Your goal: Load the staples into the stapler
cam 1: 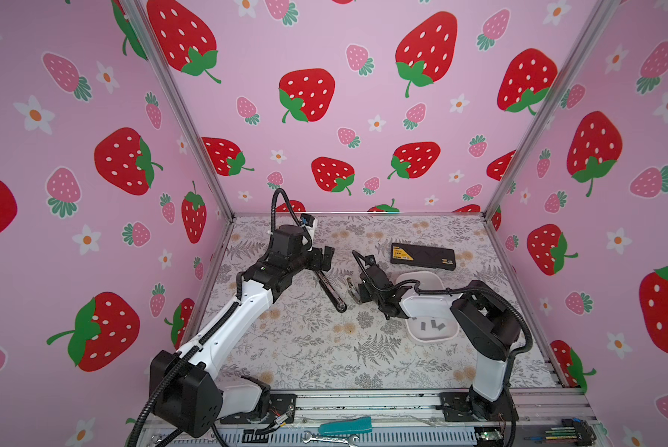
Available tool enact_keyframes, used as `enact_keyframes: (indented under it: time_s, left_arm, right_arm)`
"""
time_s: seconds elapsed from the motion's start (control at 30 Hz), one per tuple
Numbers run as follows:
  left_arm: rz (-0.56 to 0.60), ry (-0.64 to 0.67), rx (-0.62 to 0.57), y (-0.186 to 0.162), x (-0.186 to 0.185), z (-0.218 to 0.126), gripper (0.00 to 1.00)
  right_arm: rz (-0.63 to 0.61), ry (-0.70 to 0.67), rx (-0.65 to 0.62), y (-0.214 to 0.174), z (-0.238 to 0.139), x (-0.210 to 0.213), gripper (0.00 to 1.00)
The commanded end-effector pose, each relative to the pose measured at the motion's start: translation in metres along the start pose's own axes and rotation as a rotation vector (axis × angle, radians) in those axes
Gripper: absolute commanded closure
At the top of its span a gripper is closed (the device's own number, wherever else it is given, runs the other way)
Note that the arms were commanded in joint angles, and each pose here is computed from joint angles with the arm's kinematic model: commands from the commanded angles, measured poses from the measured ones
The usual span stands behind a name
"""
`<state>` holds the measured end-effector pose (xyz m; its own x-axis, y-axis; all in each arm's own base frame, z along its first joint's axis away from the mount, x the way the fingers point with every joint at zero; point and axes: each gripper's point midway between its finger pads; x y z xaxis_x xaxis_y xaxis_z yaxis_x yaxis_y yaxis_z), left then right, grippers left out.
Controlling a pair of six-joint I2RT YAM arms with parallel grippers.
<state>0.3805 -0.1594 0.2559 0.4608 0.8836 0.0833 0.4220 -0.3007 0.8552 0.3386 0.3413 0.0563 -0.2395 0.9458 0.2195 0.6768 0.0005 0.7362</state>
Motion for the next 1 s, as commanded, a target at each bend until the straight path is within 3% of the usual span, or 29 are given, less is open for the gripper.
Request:
enact_keyframes:
  time_s: [0.0,0.97]
  left_arm:
    - [0.008,-0.006,-0.018,0.012,0.000,-0.003,0.01]
    - [0.006,-0.005,-0.015,0.011,0.001,-0.003,0.01]
  right_arm:
    - [0.010,-0.015,0.011,-0.004,0.004,0.000,0.97]
    - [0.011,-0.076,0.038,-0.020,0.003,-0.018,0.98]
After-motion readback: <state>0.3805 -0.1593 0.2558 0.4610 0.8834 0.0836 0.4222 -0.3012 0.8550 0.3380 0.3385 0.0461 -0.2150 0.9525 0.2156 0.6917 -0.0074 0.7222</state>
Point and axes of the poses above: each gripper's point midway between its finger pads, its own z axis out along the fingers, its own x axis along the line the jaws close on, y = z × x, and after that the axes turned 13 degrees about z, right-handed
